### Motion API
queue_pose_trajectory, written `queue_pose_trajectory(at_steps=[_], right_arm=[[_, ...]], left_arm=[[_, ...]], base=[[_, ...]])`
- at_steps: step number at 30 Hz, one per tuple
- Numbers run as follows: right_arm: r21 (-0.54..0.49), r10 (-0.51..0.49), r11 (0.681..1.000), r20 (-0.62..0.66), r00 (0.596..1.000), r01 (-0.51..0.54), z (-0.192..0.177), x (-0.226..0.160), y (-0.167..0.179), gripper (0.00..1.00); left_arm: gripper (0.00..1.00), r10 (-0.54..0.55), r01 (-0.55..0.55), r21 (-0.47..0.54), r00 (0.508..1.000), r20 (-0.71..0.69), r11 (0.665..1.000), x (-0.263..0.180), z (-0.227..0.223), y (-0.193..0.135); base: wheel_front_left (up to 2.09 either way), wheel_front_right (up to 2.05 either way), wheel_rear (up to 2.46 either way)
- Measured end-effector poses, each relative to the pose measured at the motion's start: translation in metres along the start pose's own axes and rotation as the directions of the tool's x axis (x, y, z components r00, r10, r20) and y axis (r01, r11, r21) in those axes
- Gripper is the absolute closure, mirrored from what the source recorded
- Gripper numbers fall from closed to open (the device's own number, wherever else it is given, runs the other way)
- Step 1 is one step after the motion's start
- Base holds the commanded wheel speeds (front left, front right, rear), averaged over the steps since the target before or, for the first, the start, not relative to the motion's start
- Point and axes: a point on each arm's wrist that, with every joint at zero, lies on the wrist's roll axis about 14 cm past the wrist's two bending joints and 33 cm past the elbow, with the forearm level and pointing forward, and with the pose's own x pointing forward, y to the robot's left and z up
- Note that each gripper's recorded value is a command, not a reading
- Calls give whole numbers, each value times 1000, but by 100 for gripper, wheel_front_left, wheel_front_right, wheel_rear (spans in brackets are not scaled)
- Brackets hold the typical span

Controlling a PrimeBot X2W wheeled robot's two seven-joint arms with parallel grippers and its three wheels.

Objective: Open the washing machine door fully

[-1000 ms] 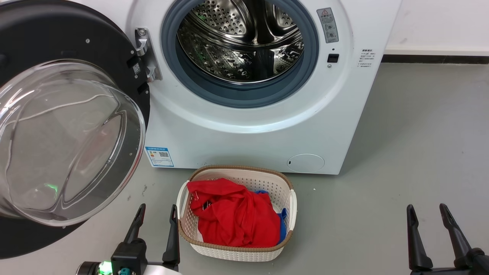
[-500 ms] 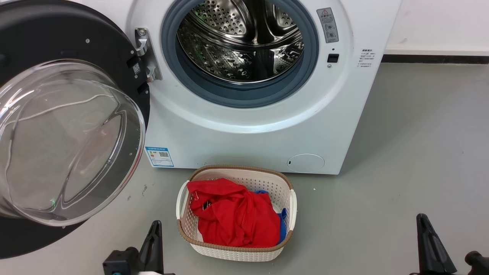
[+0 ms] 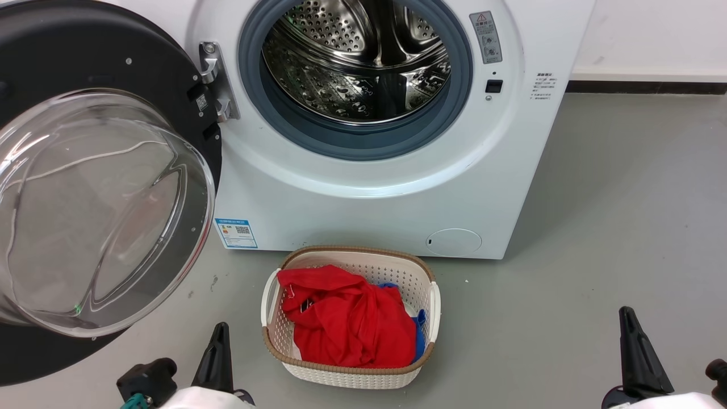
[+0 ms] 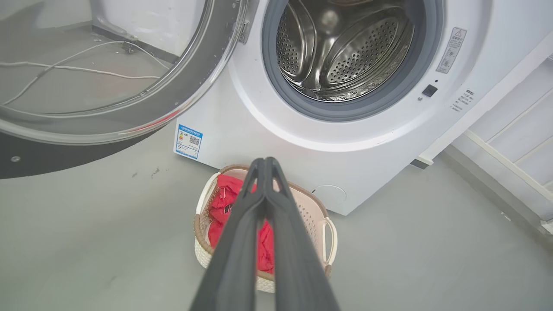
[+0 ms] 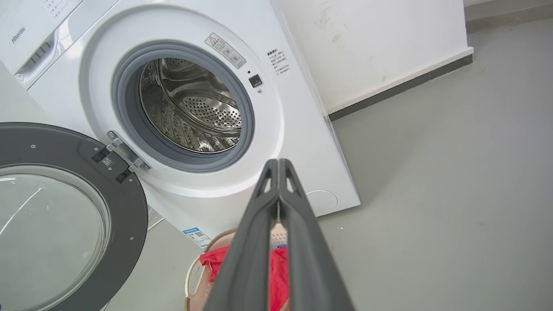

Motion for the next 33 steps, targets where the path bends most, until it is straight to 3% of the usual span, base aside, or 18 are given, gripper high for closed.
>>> queue_pose_trajectory(at_steps=[14,33], right_arm=[[217,-26,976,-15,1000,29,-1,9,-3,100],[455,-40,889,-35,999,52,-1,20,-5,100]], left_arm=[[100,16,-19,-230,1000,-16,973,9,5,4],[100,7,-21,-479,1000,-31,877,19,10,5]], base=[[0,0,0],[0,0,0]])
